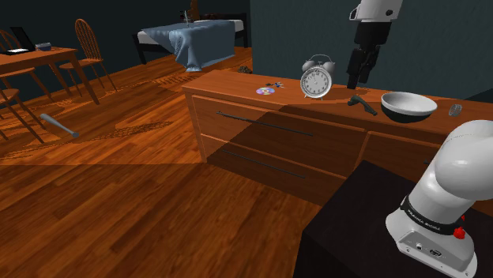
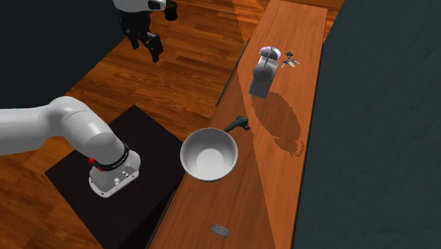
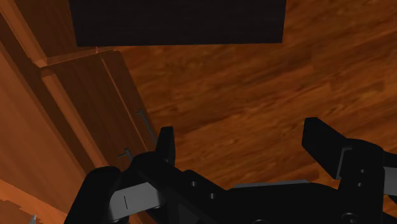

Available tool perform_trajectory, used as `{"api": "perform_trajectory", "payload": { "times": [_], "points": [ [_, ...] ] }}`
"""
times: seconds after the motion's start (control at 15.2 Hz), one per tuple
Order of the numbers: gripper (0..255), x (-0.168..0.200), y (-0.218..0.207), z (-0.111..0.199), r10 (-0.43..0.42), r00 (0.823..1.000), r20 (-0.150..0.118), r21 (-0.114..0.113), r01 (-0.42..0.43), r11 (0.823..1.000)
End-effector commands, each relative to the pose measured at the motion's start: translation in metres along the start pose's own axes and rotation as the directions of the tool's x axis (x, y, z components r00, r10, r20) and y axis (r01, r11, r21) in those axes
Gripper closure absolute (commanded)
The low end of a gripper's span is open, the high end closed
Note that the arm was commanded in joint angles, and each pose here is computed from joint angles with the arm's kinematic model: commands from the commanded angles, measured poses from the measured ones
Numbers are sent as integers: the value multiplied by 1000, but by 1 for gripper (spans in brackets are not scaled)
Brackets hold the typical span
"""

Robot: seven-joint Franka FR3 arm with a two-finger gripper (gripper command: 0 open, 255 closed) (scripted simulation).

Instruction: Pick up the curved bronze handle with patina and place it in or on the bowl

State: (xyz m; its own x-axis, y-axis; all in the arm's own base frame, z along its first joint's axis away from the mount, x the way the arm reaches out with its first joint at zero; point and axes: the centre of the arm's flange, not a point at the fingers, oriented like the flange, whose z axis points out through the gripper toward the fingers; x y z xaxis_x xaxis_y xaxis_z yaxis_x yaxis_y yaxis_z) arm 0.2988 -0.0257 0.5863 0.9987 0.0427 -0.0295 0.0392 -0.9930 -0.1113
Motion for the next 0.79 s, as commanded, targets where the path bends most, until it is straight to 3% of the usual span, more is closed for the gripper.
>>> {"api": "perform_trajectory", "payload": {
  "times": [0.0, 0.73],
  "points": [
    [0, 0, 0, 0, 0, 1000, 0, 0, 0, 1000],
    [0, 23, 140, 44, 146, 988, -38, 37, -145, 989]
  ]
}}
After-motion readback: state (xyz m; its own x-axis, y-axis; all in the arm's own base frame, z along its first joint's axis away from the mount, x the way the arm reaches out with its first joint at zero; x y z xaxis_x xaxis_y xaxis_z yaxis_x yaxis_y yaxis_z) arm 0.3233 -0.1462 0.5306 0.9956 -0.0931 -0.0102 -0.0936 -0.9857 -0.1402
